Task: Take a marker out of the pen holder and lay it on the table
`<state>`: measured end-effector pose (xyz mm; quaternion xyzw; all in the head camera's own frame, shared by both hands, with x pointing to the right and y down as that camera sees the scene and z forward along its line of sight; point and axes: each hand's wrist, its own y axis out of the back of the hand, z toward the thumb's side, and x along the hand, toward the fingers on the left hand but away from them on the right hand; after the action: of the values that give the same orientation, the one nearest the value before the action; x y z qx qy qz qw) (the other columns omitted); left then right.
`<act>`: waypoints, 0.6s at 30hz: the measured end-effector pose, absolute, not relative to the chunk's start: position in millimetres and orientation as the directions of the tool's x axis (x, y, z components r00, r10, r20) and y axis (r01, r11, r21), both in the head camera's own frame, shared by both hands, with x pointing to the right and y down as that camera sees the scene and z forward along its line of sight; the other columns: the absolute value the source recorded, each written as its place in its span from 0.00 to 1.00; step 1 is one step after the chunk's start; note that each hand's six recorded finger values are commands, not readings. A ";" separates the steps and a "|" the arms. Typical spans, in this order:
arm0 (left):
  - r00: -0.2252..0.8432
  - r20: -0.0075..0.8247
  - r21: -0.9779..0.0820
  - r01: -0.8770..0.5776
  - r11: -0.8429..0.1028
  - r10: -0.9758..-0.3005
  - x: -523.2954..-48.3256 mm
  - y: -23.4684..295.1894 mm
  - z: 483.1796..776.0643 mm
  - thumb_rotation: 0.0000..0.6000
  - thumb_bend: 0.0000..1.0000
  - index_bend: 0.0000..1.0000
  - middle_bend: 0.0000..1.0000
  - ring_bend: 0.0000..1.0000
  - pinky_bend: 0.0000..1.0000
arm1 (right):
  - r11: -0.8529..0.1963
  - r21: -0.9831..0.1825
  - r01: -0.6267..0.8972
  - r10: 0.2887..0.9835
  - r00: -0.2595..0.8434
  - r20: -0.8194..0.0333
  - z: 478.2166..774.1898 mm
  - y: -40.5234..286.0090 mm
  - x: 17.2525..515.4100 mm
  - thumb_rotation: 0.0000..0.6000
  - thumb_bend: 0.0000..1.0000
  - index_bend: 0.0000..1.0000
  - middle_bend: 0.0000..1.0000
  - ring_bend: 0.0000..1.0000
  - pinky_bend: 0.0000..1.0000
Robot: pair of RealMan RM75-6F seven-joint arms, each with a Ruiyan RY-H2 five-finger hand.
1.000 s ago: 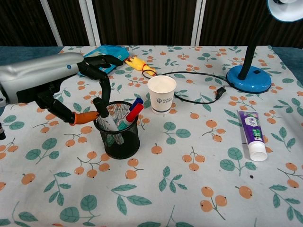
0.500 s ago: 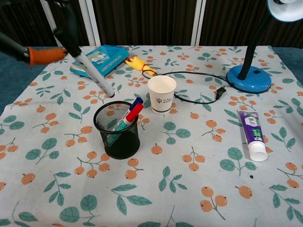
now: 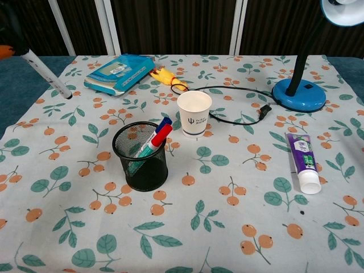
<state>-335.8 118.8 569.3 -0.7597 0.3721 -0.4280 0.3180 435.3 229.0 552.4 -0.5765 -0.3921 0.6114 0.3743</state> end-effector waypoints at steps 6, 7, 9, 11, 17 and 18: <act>0.311 0.499 -0.771 -0.267 -0.579 -0.809 -341.6 112.5 606.7 1.00 0.37 0.53 0.03 0.00 0.00 | -0.412 -0.911 -0.006 0.910 -0.054 -0.411 552.2 229.0 435.2 1.00 0.17 0.02 0.00 0.07 0.18; 0.309 0.509 -0.767 -0.261 -0.587 -0.803 -340.4 111.8 611.6 1.00 0.37 0.53 0.03 0.00 0.00 | -0.412 -0.911 -0.005 0.910 -0.054 -0.411 552.2 228.9 435.2 1.00 0.17 0.02 0.00 0.07 0.18; 0.308 0.528 -0.761 -0.243 -0.601 -0.792 -335.8 111.3 620.2 1.00 0.37 0.53 0.03 0.00 0.00 | -0.414 -0.910 -0.004 0.909 -0.054 -0.413 552.4 228.9 435.5 1.00 0.17 0.02 0.00 0.07 0.18; 0.308 0.541 -0.757 -0.227 -0.613 -0.783 -331.3 111.9 626.4 1.00 0.37 0.53 0.03 0.00 0.00 | -0.414 -0.910 -0.003 0.909 -0.053 -0.413 552.3 228.8 435.6 1.00 0.17 0.02 0.00 0.07 0.18; 0.309 0.570 -0.754 -0.170 -0.634 -0.761 -314.3 113.6 641.2 1.00 0.37 0.53 0.03 0.00 0.00 | -0.412 -0.911 -0.009 0.910 -0.048 -0.411 552.0 229.1 435.1 1.00 0.17 0.02 0.00 0.07 0.18; 0.308 0.576 -0.755 -0.154 -0.637 -0.757 -310.6 113.9 644.0 1.00 0.37 0.53 0.03 0.00 0.00 | -0.412 -0.911 -0.009 0.910 -0.047 -0.411 552.0 229.1 434.9 1.00 0.17 0.02 0.00 0.07 0.18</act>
<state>-310.6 113.9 644.0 -0.7514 0.3030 -0.5040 0.2993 434.9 229.1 552.0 -0.5782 -0.3897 0.6096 0.3771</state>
